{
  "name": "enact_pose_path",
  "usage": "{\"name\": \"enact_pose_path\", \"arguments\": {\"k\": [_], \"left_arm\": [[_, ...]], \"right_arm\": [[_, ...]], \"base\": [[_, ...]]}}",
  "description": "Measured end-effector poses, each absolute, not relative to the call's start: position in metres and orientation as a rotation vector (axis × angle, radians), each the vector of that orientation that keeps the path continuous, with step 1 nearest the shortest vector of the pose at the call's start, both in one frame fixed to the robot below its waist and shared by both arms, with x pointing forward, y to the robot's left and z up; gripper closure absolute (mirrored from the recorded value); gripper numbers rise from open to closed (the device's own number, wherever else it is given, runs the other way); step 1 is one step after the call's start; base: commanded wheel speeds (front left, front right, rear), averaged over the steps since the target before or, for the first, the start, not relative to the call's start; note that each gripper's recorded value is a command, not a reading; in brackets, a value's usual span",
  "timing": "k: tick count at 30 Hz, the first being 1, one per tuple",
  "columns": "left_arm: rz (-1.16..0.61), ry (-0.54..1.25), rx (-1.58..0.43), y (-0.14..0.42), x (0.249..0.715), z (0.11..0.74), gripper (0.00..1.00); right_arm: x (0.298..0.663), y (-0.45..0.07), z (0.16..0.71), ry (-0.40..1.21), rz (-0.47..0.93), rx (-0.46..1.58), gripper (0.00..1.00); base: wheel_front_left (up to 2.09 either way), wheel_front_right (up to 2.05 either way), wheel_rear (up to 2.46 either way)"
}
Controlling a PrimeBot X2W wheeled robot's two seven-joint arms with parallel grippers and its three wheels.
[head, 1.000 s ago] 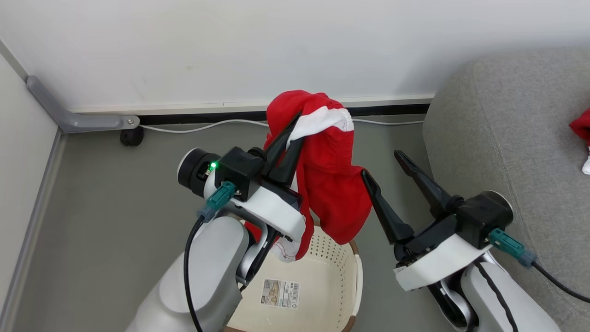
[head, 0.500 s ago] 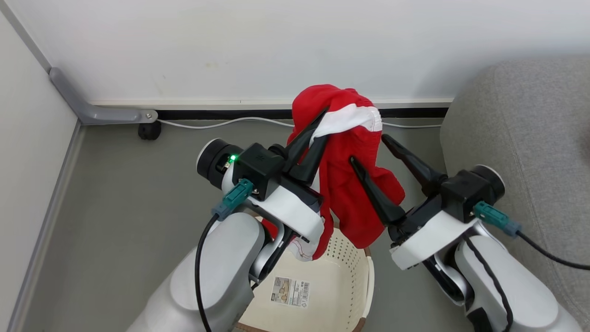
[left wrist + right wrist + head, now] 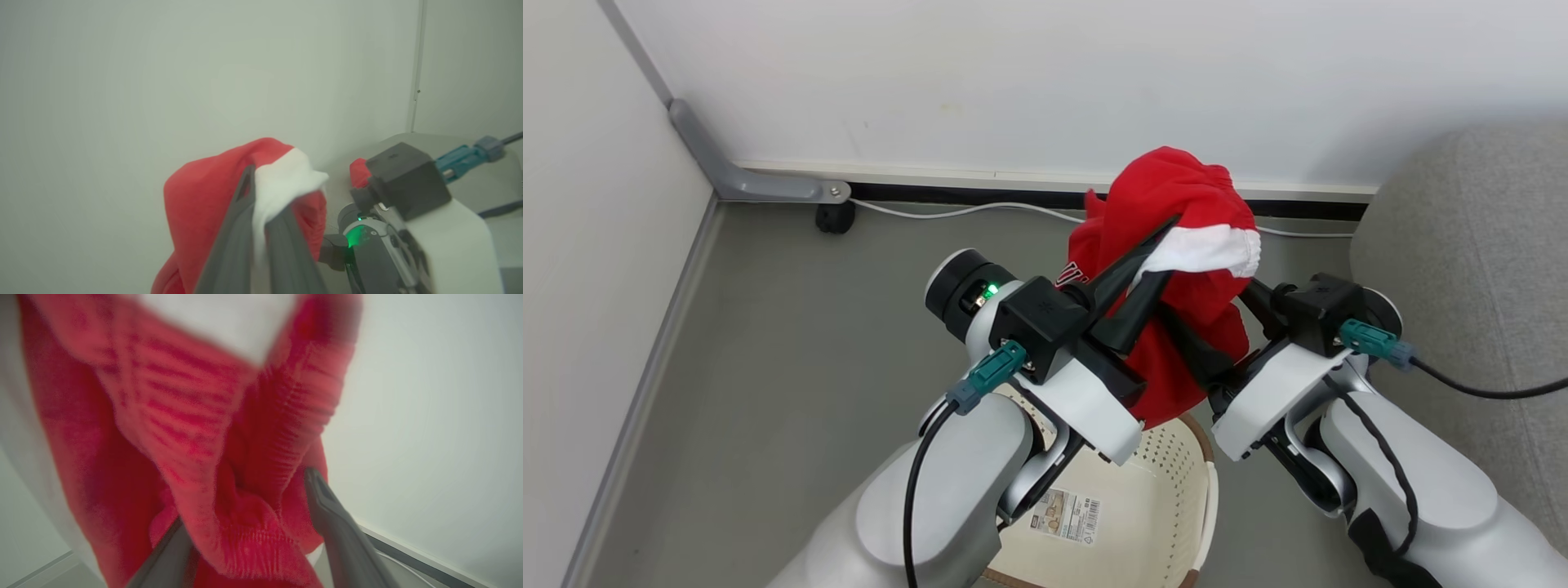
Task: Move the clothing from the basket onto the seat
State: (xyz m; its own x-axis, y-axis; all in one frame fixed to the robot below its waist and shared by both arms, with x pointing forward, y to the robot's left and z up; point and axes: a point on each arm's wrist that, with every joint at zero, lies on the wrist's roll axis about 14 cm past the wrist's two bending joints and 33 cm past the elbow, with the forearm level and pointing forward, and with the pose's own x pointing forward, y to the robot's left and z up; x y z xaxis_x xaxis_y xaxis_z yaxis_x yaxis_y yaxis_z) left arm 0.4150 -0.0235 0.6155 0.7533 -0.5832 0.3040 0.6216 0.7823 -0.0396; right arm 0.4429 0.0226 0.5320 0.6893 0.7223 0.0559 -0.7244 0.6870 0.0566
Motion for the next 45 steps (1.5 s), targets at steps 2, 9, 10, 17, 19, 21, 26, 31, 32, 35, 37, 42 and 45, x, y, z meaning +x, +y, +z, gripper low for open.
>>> {"name": "enact_pose_path", "arguments": {"k": [2,9,10,17,19,21,26,31,32,35,37,42,45], "left_arm": [[-0.658,-0.281,-0.142,-0.023,0.414,0.615,1.00],[-0.643,-0.267,-0.149,-0.016,0.414,0.612,1.00],[-0.642,-0.265,-0.150,-0.016,0.414,0.611,1.00],[-0.636,-0.240,-0.157,-0.017,0.419,0.603,1.00],[-0.633,-0.233,-0.159,-0.017,0.421,0.600,1.00],[-0.630,-0.226,-0.156,-0.017,0.423,0.596,1.00],[-0.639,-0.194,-0.145,-0.021,0.427,0.583,0.44],[-0.668,-0.146,-0.145,-0.026,0.427,0.565,0.00],[-0.671,-0.137,-0.143,-0.027,0.428,0.562,0.00],[-0.693,-0.113,-0.151,-0.032,0.427,0.553,0.00],[-0.703,-0.104,-0.149,-0.035,0.428,0.549,0.00],[-0.740,-0.068,-0.151,-0.045,0.425,0.535,0.00],[-0.769,-0.057,-0.148,-0.053,0.421,0.530,0.00]], "right_arm": [[0.442,0.027,0.532,-0.028,0.826,0.074,0.00],[0.432,0.051,0.528,0.003,0.912,0.077,0.22],[0.431,0.052,0.528,0.007,0.917,0.083,0.62],[0.435,0.047,0.528,0.016,0.902,0.118,1.00],[0.438,0.043,0.533,0.001,0.886,0.129,1.00],[0.441,0.036,0.538,-0.013,0.866,0.140,1.00],[0.446,0.015,0.542,-0.031,0.800,0.177,1.00],[0.452,-0.011,0.548,-0.066,0.718,0.201,1.00],[0.454,-0.018,0.551,-0.079,0.699,0.203,1.00],[0.459,-0.039,0.561,-0.122,0.636,0.206,1.00],[0.461,-0.054,0.567,-0.147,0.595,0.208,1.00],[0.463,-0.088,0.579,-0.199,0.502,0.194,1.00],[0.462,-0.110,0.585,-0.222,0.443,0.185,1.00]], "base": [[0.00,0.00,0.00],[0.00,0.00,0.00],[0.00,0.00,0.00],[0.00,0.00,0.00],[0.00,0.00,0.00],[0.00,0.00,0.00],[0.00,0.00,0.00],[0.00,0.00,0.00],[0.00,0.00,0.00],[0.00,0.00,0.00],[0.00,0.00,0.00],[0.00,0.00,0.00],[0.00,0.00,0.00]]}}
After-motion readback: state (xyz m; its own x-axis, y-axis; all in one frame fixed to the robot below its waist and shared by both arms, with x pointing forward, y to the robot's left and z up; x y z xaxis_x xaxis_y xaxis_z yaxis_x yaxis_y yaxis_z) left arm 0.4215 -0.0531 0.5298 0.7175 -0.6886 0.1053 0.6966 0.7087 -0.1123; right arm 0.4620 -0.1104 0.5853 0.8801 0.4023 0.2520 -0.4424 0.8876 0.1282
